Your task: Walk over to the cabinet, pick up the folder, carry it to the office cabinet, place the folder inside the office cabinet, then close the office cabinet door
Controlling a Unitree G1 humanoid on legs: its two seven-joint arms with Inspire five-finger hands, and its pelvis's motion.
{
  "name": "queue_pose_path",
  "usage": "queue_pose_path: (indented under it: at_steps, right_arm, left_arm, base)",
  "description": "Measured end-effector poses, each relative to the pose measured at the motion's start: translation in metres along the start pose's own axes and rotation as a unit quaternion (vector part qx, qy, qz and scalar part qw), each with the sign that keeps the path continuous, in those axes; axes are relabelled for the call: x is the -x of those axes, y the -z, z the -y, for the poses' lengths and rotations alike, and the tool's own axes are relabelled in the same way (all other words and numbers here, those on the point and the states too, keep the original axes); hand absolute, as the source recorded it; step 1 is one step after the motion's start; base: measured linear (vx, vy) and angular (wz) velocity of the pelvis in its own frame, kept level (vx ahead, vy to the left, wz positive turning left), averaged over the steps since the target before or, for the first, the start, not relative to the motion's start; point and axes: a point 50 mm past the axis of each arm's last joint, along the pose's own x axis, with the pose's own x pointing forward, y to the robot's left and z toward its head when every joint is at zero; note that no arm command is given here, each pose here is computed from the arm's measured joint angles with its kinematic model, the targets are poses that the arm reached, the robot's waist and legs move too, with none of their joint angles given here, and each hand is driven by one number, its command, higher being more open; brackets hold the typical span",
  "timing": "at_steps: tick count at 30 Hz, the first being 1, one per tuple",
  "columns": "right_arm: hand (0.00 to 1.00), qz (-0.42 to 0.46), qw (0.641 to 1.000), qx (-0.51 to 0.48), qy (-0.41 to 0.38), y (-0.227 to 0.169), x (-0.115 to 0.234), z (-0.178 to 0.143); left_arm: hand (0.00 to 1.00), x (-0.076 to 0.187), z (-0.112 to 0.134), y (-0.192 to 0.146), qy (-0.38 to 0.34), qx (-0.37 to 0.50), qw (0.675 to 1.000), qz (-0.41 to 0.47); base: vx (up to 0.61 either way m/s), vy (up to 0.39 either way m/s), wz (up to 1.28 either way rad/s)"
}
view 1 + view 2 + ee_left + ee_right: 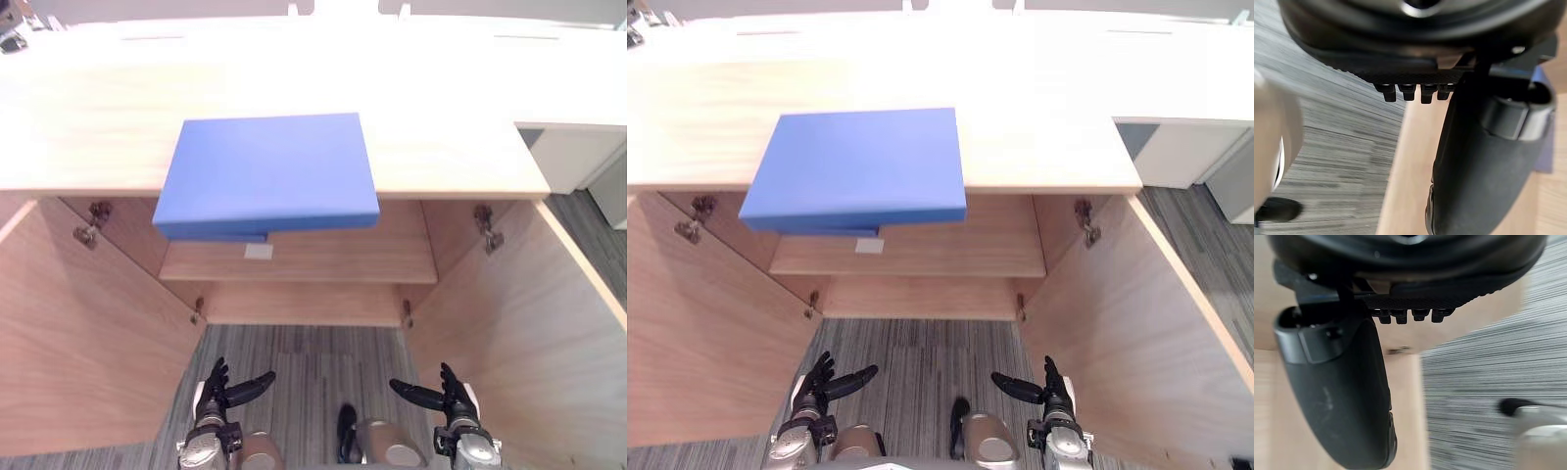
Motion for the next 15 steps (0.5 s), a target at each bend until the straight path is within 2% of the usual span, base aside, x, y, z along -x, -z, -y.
queue_pose_path:
  at_steps: [4,8,15]
  right_arm:
    - [1.00,-0.009,1.000,-0.016,0.019,0.002,-0.002,0.009]
    - [1.00,-0.049,0.998,-0.022,0.019,0.025,0.007,0.006]
    - [1.00,-0.061,0.998,-0.020,0.019,0.033,0.010,0.006]
  left_arm:
    - [1.00,0.001,0.010,-0.008,0.014,0.007,1.000,0.020]
    - [1.00,0.001,0.004,-0.029,0.014,-0.002,0.998,0.066]
    - [1.00,0.026,-0.009,-0.089,-0.006,-0.063,0.972,0.224]
  base:
    - [0.24,0.155,-0.14]
    - [0.12,0.119,0.01]
    - [0.03,0.034,0.03]
